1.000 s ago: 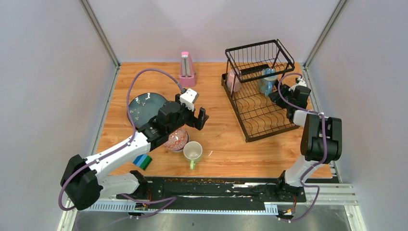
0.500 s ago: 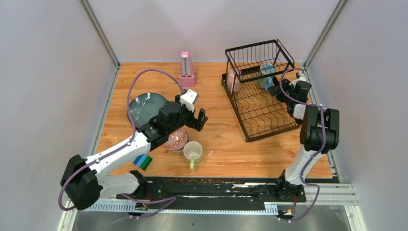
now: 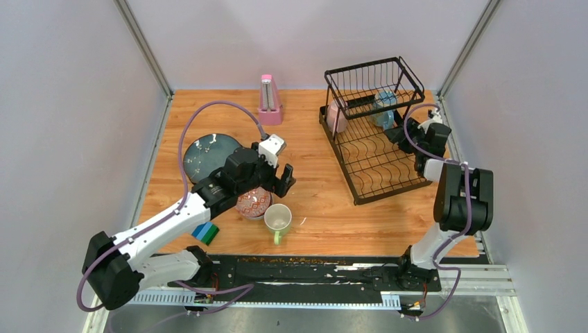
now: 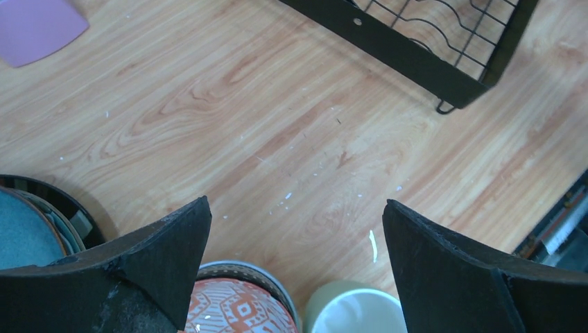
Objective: Load the mixed dishes into the dish rack
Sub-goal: Move the cup to the dish rack, then pick up the cup at the center of the board.
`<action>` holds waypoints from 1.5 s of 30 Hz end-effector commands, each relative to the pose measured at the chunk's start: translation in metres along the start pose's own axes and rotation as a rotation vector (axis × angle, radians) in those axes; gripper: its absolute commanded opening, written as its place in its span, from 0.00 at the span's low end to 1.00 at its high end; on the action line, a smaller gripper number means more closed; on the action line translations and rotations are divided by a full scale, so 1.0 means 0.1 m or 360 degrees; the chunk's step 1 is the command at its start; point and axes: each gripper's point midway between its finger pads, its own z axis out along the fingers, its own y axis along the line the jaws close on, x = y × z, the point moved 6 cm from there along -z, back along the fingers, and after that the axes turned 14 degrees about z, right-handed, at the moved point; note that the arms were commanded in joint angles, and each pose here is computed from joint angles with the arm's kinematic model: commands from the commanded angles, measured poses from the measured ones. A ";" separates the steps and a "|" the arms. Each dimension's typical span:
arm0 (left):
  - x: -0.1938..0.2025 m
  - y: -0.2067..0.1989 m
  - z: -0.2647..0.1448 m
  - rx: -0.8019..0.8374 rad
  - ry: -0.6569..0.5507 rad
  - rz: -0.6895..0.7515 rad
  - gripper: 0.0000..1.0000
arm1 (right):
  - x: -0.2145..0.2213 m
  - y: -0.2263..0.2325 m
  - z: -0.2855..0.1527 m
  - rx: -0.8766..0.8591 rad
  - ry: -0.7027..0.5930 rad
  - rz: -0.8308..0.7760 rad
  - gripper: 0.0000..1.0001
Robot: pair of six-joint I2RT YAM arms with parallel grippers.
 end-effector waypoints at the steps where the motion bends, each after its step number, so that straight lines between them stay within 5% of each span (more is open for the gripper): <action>1: -0.21 -0.07 -0.23 0.0168 -0.0039 0.0066 1.00 | -0.12 0.42 -0.32 -0.0222 -0.0105 -0.0068 0.55; 9: -0.13 -0.29 -0.35 0.0542 0.0145 0.0174 0.94 | 0.10 0.63 -0.83 -0.0305 -0.0078 -0.0028 0.61; 23: 0.18 -0.62 -0.34 0.0771 0.0588 0.0318 0.86 | 0.60 0.84 -1.67 -0.0359 0.0040 0.0139 0.79; 30: 0.25 -0.65 -0.28 0.0771 0.0688 0.0347 0.82 | 0.74 0.83 -1.76 -0.0339 0.0114 0.0366 0.79; 45: 0.40 -0.78 -0.19 0.0806 0.0784 0.0368 0.74 | 0.69 0.85 -1.69 -0.0284 0.0171 0.0449 0.79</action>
